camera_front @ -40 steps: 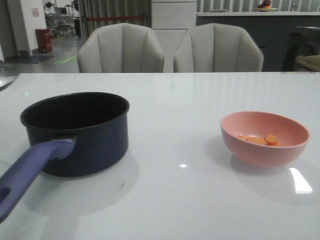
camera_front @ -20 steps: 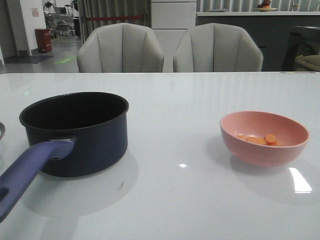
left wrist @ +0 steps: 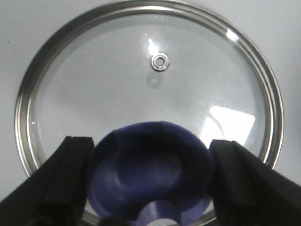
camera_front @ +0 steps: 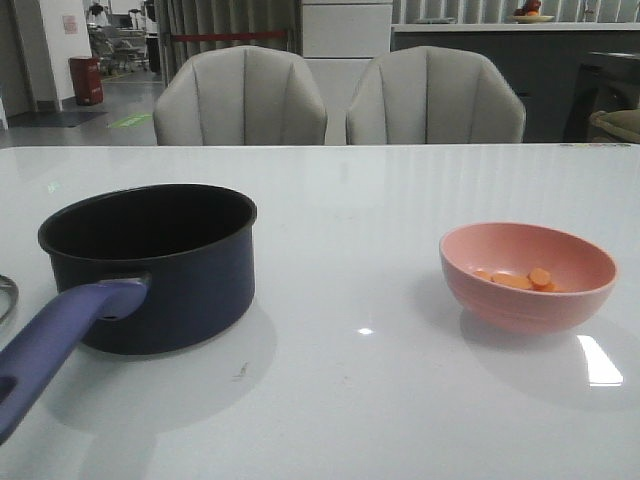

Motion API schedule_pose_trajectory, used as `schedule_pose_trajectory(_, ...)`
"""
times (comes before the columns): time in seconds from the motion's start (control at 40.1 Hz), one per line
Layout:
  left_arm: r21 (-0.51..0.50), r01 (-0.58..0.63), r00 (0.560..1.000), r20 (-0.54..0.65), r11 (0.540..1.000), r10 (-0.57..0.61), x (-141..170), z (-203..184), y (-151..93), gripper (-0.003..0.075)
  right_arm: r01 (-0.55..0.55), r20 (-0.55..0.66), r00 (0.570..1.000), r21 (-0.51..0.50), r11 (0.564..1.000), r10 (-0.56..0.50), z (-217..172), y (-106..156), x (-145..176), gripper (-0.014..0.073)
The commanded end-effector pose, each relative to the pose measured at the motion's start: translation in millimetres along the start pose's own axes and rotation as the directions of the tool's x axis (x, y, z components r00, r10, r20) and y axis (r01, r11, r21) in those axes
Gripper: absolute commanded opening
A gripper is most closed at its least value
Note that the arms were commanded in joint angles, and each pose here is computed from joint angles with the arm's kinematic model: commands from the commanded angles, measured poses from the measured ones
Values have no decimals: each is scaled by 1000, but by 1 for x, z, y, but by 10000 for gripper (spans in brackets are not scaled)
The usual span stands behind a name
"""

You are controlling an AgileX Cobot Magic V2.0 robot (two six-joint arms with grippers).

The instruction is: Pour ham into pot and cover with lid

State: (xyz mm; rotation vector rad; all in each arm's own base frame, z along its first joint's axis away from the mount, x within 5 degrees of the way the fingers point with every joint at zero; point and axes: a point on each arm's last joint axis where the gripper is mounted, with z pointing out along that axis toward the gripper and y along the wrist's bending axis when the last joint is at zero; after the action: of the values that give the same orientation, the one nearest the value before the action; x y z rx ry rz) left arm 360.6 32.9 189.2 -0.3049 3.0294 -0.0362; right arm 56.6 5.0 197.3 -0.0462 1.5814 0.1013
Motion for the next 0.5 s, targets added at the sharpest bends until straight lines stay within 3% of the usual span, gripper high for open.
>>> schedule_pose_trajectory(0.0,8,-2,997,75,1000,2,-4,-21,-1,519,17,106,994,-4,1000,-16,-2,1,-10,160)
schedule_pose_trajectory(0.1,0,-11,997,71,1000,11,-4,-21,-1,576,17,106,994,-4,1000,-16,-2,1,-10,160)
schedule_pose_trajectory(0.474,-14,-88,991,98,996,89,-1,-39,-13,572,17,106,994,-4,1000,-16,-2,1,-10,160)
